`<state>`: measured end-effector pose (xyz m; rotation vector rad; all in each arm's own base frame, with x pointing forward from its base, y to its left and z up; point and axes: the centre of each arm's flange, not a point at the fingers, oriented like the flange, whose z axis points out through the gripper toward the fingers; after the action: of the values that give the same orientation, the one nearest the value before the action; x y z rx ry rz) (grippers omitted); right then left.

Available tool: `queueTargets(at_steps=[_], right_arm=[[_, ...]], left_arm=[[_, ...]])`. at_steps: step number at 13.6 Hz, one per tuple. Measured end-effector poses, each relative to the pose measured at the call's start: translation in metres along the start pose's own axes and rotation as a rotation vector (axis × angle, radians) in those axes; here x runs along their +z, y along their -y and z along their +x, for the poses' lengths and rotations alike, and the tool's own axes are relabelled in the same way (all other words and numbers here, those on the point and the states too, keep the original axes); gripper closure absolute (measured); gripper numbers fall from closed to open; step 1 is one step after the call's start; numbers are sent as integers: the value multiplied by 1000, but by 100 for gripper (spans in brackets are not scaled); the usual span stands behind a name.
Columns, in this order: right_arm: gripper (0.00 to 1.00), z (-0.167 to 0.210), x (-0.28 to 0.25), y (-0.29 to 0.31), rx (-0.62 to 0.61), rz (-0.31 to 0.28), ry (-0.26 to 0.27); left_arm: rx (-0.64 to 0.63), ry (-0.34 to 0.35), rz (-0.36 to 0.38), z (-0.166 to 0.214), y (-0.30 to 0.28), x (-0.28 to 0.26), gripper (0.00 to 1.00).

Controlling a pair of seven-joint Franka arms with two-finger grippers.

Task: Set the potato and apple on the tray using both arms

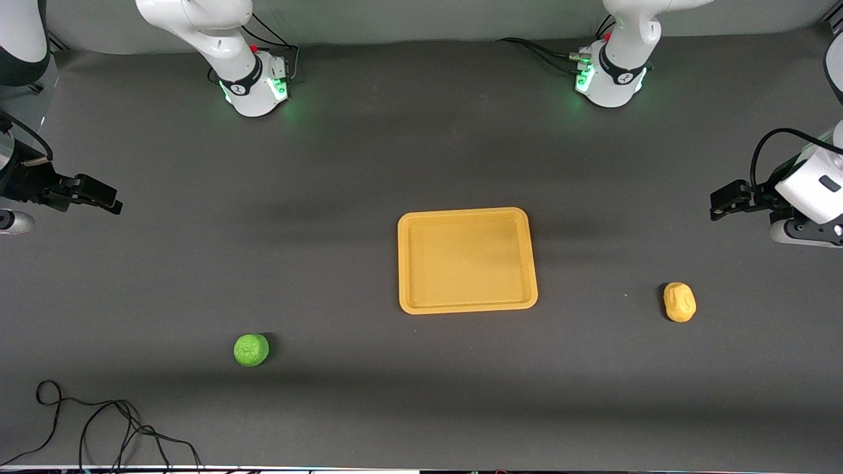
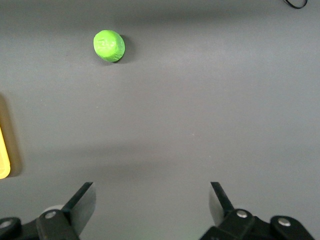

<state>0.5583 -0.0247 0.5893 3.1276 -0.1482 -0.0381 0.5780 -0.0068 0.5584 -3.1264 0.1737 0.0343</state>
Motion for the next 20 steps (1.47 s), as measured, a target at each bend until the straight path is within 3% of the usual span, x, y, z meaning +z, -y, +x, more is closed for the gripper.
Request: queueTargets(at_steps=[7, 13, 20], right_arm=[[0, 13, 14, 37, -68, -1, 7], [0, 60, 32, 114, -148, 1, -11], [0, 133, 70, 125, -139, 6, -48]], left_arm=[[0, 4, -1, 1, 0, 3, 0], [0, 8, -2, 2, 0, 5, 0], [0, 8, -2, 2, 1, 5, 0]])
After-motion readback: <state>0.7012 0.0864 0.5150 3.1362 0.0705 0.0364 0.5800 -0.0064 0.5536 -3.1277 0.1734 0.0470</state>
